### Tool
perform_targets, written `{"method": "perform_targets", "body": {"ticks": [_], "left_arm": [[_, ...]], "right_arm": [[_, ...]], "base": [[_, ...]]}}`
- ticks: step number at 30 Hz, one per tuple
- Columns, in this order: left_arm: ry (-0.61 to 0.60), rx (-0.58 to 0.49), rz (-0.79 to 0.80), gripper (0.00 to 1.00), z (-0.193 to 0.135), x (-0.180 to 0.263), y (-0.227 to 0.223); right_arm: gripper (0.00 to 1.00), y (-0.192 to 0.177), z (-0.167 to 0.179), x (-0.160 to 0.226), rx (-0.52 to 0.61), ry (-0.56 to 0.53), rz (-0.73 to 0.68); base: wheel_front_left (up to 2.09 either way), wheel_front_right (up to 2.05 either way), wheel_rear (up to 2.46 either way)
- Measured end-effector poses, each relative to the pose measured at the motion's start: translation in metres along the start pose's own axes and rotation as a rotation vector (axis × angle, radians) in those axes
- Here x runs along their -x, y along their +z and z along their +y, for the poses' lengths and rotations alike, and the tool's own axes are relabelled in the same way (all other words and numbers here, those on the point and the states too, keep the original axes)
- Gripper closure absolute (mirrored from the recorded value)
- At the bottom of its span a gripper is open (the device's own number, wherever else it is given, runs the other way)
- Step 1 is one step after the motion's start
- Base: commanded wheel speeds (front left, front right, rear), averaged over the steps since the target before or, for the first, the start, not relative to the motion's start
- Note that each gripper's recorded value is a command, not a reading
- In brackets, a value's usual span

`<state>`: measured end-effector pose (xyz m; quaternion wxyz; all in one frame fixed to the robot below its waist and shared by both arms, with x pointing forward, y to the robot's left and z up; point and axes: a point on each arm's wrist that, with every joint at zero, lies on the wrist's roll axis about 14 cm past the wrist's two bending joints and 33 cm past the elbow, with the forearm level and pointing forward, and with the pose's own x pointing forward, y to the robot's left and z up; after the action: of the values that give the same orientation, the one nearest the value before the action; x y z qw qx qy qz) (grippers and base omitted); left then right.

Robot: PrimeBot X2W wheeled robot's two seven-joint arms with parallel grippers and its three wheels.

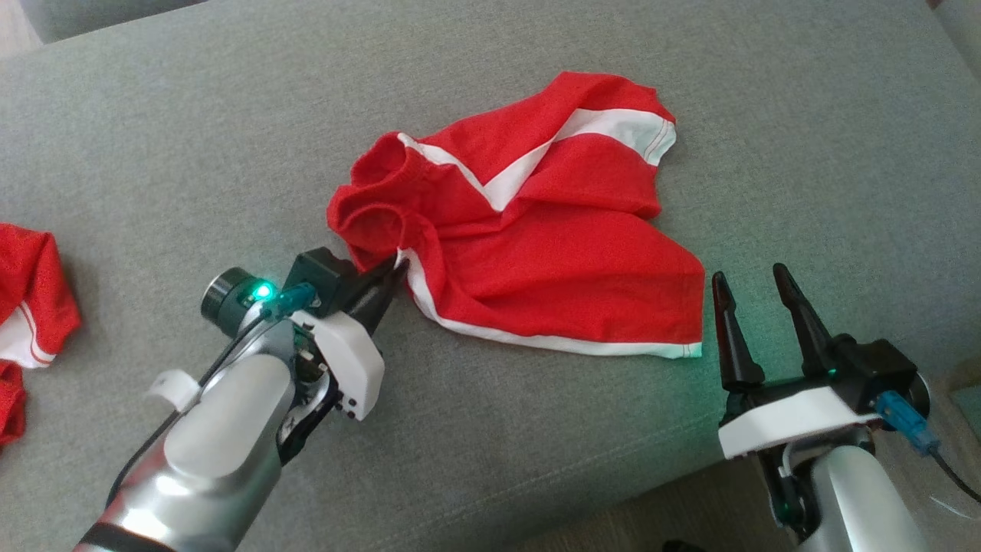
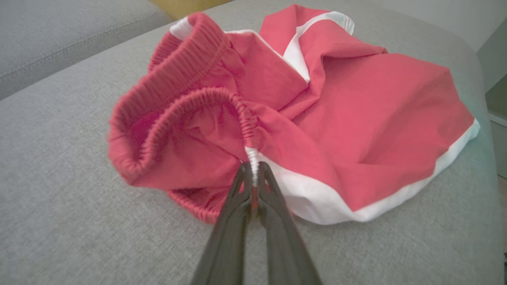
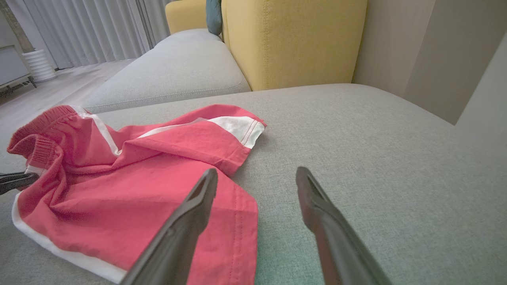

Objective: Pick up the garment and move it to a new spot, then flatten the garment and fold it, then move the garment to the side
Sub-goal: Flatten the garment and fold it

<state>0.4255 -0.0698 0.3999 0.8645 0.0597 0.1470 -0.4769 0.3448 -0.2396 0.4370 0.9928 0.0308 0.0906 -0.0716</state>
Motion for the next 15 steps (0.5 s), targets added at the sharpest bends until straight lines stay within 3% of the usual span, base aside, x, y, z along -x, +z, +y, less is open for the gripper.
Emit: {"method": "perform_targets", "body": {"ticks": [15], "left_arm": [[0.064,-0.022,-0.084,1.00,0.015,0.004,0.019]], "right_arm": [[0.00,-0.021,0.005,0.005,-0.011,0.013,0.075]], "base": [[0.00,0.00,0.00]]}}
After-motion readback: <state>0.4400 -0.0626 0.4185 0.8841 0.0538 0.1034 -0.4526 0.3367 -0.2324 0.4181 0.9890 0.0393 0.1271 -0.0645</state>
